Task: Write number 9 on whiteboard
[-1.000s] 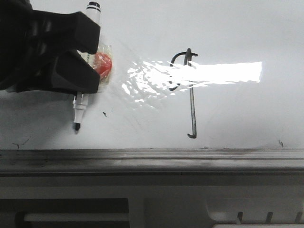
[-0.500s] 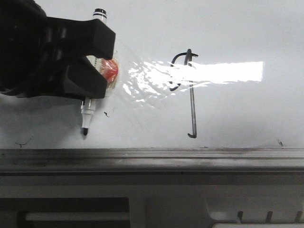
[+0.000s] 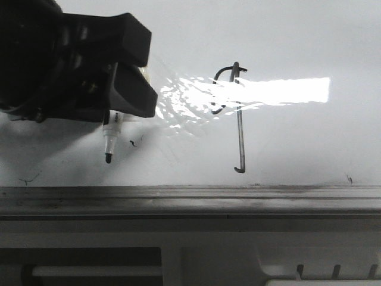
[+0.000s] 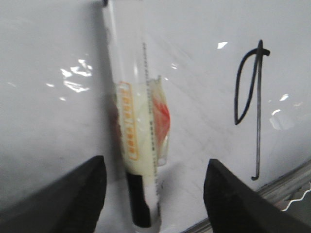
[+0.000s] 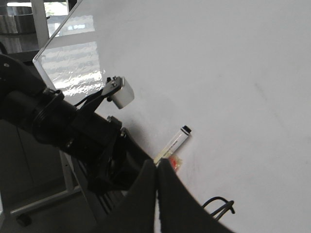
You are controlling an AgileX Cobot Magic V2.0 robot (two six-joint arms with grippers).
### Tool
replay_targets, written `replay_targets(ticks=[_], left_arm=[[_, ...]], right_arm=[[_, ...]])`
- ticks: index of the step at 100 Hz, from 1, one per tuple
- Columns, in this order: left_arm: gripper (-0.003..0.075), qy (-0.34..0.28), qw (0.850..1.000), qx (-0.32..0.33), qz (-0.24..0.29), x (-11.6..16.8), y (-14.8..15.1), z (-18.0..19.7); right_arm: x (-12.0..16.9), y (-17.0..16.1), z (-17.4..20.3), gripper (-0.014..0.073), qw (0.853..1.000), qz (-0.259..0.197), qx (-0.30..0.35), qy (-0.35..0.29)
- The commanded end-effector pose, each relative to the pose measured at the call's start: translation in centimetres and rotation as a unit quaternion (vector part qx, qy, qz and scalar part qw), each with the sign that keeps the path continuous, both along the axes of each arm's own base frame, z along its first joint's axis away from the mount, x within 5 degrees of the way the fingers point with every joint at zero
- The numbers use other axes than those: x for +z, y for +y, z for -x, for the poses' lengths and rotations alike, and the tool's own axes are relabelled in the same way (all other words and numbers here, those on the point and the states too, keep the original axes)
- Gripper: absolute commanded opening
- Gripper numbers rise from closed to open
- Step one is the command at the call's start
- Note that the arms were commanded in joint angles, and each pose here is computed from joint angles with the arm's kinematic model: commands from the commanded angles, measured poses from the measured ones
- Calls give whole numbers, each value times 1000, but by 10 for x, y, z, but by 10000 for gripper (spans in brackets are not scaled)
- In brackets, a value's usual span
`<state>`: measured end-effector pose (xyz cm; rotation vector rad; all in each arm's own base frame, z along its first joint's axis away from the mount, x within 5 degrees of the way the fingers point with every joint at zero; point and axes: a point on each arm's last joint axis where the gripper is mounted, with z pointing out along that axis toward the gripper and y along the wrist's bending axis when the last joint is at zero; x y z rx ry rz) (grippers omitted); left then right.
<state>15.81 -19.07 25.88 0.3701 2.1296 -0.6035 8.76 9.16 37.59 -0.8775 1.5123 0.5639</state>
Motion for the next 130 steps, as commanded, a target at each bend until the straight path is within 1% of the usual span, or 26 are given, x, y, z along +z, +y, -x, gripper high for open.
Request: replay_targets(ticks=[1, 9, 10, 11, 12, 14, 17, 20, 24, 29, 32, 34, 37, 38, 39, 41, 42, 44, 63, 119, 130], left_arm=[[444, -39, 998, 41, 5, 21, 16, 3], [443, -74, 997, 14, 28, 38, 28, 21], [443, -77, 997, 9, 30, 40, 29, 23], [443, -83, 996, 6, 35, 43, 32, 26], [443, -87, 996, 2, 37, 44, 33, 28], [442, -96, 994, -3, 43, 47, 38, 33], [439, -105, 993, -12, 54, 51, 44, 40], [428, -115, 991, -17, 71, 56, 52, 47], [394, -120, 989, -23, 81, 56, 59, 53], [325, -127, 987, -29, 96, 56, 69, 61], [256, -131, 986, -31, 102, 54, 75, 65], [224, -136, 985, -33, 104, 54, 78, 67], [136, -137, 984, -35, 104, 50, 82, 69], [118, -138, 984, -36, 104, 50, 83, 70], [80, -139, 984, -36, 104, 48, 85, 70], [43, -140, 984, -36, 106, 47, 87, 71], [7, -139, 984, -37, 105, 45, 88, 72], [-17, -140, 984, -37, 105, 43, 90, 73], [-18, -138, 983, -47, 111, 37, 94, 77], [-18, -138, 983, -47, 111, 37, 94, 77], [-18, -143, 984, -43, 101, 34, 96, 76]], right_arm=[[12, -4, 8, -66, 1000, -20, 4, -6], [5, -13, 20, -65, 1000, 9, 2, -2], [3, -15, 22, -64, 1000, 19, -1, -6], [4, -16, 24, -64, 1000, 14, -1, -2], [2, -19, 25, -62, 1000, 25, -10, -6], [-1, -23, 29, -58, 1000, 23, -18, 0], [-6, -30, 31, -51, 998, 39, -40, -5], [-10, -36, 35, -45, 997, 39, -61, -2], [-16, -46, 40, -45, 995, 51, -87, -16], [-25, -55, 46, -45, 992, 55, -112, -30], [-29, -59, 49, -45, 990, 60, -119, -42], [-33, -61, 52, -45, 990, 62, -121, -48], [-38, -63, 55, -45, 989, 61, -123, -55], [-40, -64, 56, -45, 989, 58, -124, -57], [-41, -65, 57, -45, 989, 58, -124, -57], [-44, -66, 59, -45, 989, 56, -124, -60], [-45, -67, 61, -45, 989, 53, -125, -63], [-48, -67, 62, -45, 989, 53, -124, -62], [-62, -74, 71, -45, 988, 43, -125, -74], [-63, -74, 71, -45, 989, 46, -124, -72], [-63, -74, 71, -45, 989, 46, -124, -71]])
